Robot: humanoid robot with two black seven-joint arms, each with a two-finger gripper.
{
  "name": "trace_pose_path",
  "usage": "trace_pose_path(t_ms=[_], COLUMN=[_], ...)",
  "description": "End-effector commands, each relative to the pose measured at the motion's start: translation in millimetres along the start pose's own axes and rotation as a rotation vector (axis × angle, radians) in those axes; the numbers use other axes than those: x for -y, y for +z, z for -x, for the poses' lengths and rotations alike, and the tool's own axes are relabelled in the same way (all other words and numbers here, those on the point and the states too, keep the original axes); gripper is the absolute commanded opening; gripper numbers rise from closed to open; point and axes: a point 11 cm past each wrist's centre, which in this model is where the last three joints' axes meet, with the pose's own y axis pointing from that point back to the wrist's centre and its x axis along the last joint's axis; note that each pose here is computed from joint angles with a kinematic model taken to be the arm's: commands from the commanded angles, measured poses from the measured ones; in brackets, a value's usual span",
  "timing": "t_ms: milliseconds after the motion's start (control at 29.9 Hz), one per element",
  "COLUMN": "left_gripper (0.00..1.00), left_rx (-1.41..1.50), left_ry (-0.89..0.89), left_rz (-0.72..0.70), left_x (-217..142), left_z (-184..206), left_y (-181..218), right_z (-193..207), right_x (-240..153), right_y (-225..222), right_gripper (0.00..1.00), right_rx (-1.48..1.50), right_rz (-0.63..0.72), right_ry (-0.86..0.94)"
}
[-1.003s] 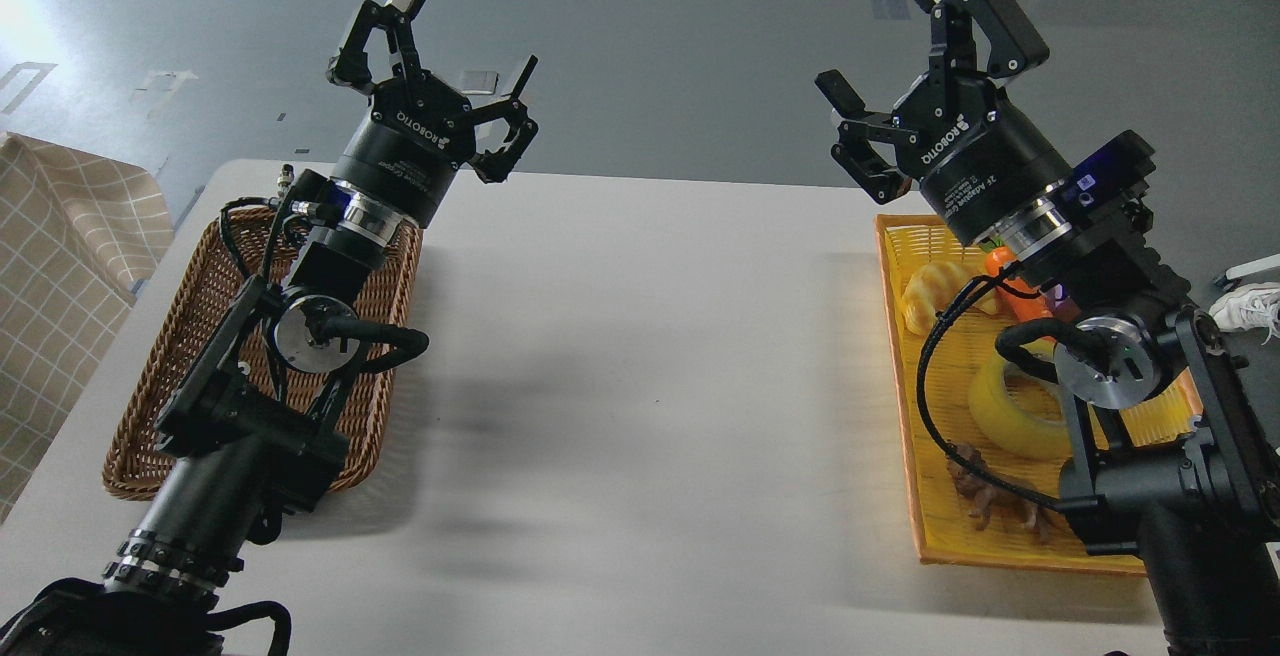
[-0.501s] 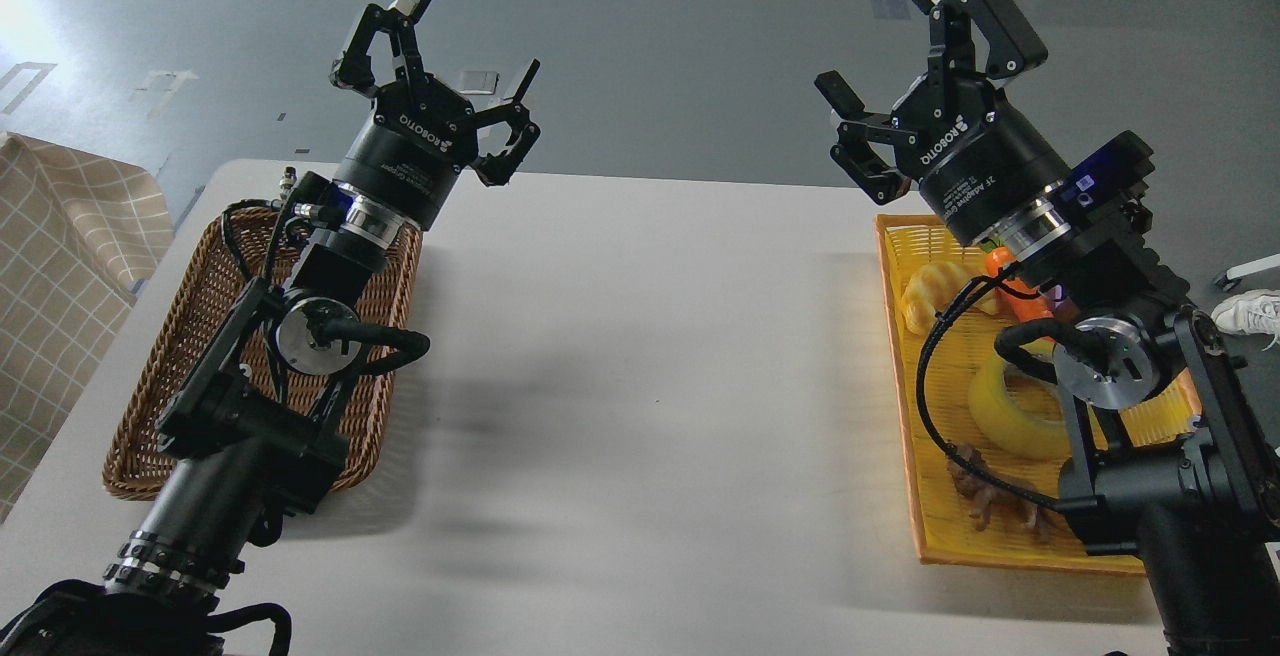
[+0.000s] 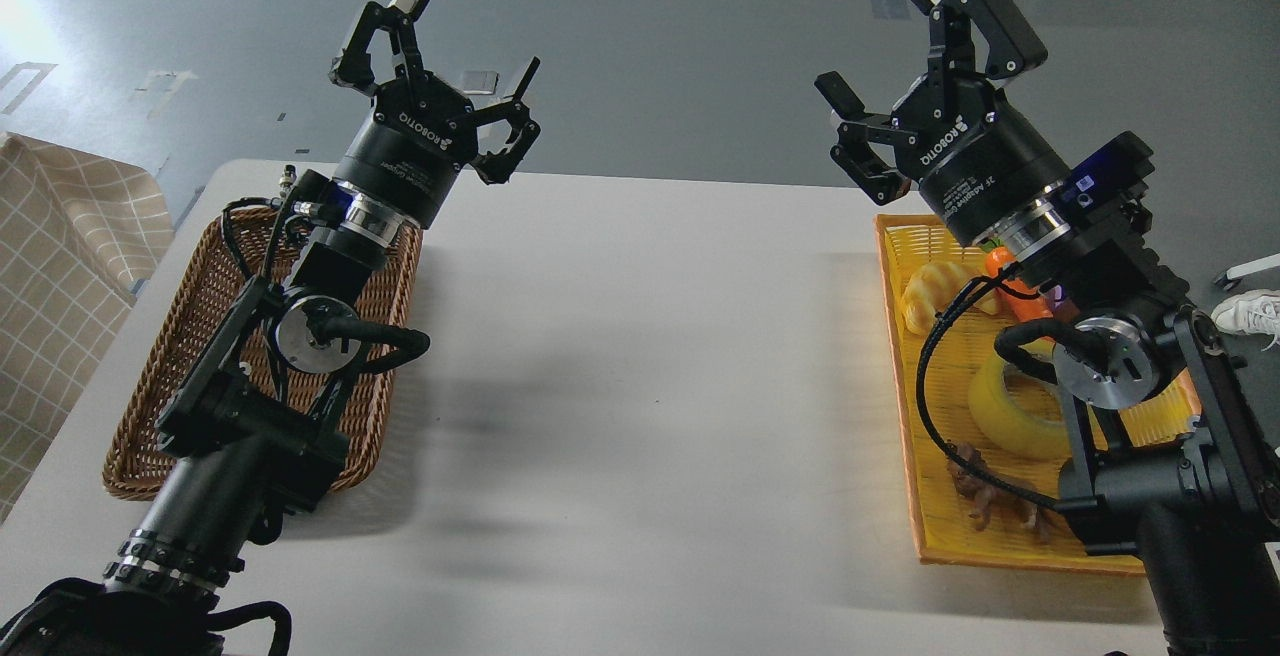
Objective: Place and transfer tape with both arms
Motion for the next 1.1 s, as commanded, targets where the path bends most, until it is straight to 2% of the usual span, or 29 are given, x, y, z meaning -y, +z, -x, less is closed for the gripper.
trace_pose_path(t_ms=[0, 1070], left_gripper=[0.99, 0.99], left_rx=[-0.001, -0.004], left_ry=[0.001, -0.001], left_rz=[-0.001, 0.0], left_x=[-0.4, -0.3], left_z=[-0.1, 1.0], left_y=[-0.6, -1.4], right_z=[0.3, 2.4], right_x=[0.1, -3.3], right_y=[0.2, 9.1], right_gripper=[1.0, 1.0], right_rx=[0.0, 0.009], right_rz=[0.001, 0.023], right_ry=[-0.001, -0.002])
